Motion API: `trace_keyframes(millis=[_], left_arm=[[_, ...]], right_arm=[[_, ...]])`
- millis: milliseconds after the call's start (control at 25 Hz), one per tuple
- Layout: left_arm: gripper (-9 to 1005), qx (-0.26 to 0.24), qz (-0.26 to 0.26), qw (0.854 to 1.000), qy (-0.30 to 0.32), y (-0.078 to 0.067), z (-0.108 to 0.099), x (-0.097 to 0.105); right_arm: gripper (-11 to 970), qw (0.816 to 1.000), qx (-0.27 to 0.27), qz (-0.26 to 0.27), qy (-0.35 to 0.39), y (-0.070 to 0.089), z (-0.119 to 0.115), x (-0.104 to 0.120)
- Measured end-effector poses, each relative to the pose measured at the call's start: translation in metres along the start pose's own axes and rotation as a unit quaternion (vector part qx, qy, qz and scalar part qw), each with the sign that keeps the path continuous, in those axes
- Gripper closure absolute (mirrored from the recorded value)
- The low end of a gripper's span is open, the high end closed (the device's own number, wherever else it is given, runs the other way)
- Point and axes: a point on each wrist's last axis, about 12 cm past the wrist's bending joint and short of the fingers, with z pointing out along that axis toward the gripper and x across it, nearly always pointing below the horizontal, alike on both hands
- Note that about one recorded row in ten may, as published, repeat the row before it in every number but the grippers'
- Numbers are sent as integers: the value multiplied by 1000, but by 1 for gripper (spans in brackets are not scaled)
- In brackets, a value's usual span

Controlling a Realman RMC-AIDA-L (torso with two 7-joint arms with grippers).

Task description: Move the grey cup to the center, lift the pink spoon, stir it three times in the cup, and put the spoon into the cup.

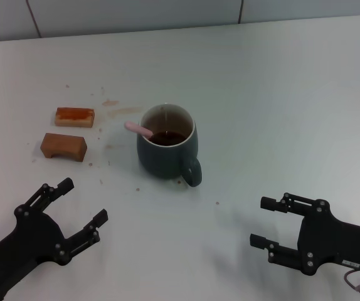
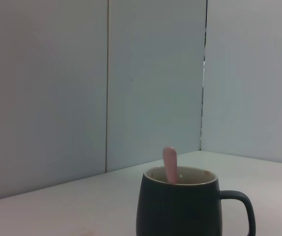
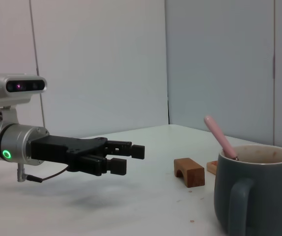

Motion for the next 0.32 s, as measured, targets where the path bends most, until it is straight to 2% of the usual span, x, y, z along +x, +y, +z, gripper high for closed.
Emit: trace_keyframes(millis=[320], left_arm=[[137, 0, 0, 1000, 0, 0, -1, 0]], right_arm=[[290, 1000, -1, 0, -1, 0, 0, 0]])
